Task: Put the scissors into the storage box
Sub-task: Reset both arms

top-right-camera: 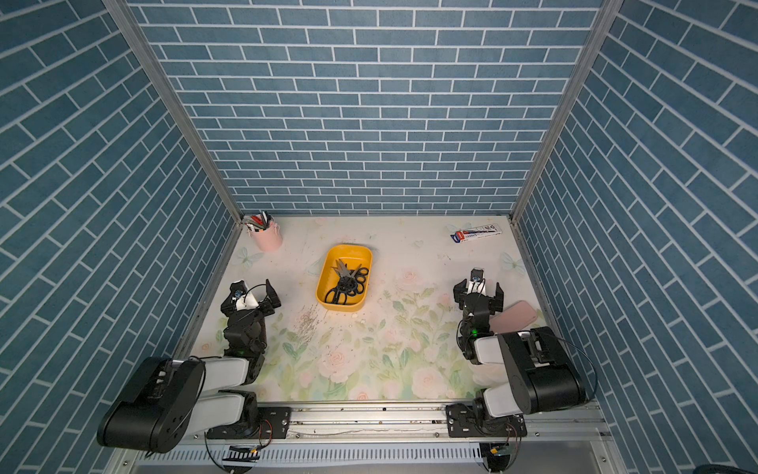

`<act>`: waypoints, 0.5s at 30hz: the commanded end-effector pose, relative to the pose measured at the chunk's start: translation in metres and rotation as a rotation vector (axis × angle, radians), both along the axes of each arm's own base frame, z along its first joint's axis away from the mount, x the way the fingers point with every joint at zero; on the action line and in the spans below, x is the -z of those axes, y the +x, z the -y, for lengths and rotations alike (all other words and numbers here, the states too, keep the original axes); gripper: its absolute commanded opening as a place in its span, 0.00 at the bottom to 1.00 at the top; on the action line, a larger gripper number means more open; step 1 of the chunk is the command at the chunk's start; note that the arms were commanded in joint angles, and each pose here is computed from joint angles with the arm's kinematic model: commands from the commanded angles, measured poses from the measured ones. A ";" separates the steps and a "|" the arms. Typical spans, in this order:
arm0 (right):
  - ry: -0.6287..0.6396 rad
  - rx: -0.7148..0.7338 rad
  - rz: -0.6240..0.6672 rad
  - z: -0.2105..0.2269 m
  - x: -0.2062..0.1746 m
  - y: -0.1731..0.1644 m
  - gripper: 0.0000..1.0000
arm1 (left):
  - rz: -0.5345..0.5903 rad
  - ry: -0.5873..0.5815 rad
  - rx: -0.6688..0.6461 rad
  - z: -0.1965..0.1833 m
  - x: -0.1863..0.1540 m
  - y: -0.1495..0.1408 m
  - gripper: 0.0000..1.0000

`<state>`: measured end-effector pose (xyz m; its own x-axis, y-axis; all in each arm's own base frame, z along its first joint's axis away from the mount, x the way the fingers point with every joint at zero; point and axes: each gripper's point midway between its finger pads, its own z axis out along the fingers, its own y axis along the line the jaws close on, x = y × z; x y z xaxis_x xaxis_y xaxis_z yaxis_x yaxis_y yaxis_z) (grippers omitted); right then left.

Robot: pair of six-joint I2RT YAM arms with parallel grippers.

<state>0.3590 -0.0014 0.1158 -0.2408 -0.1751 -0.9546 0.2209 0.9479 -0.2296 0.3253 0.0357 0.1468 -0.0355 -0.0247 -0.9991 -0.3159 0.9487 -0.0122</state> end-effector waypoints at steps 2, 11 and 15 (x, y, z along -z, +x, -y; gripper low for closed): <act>0.048 -0.107 0.141 -0.009 -0.026 -0.001 1.00 | 0.049 0.013 0.098 0.015 -0.006 0.012 1.00; 0.033 -0.352 0.187 -0.038 -0.025 -0.015 0.97 | -0.014 0.027 0.164 0.025 0.010 0.026 1.00; 0.090 -0.352 0.092 -0.031 -0.011 0.009 0.95 | -0.076 -0.005 0.205 0.023 0.017 0.047 1.00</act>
<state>0.3556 0.0223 0.1307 -0.0591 -0.1575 -0.9858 -0.0366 0.9872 -0.1555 0.3648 0.0129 0.1356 -0.0778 -0.0022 -0.9970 -0.1539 0.9880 0.0098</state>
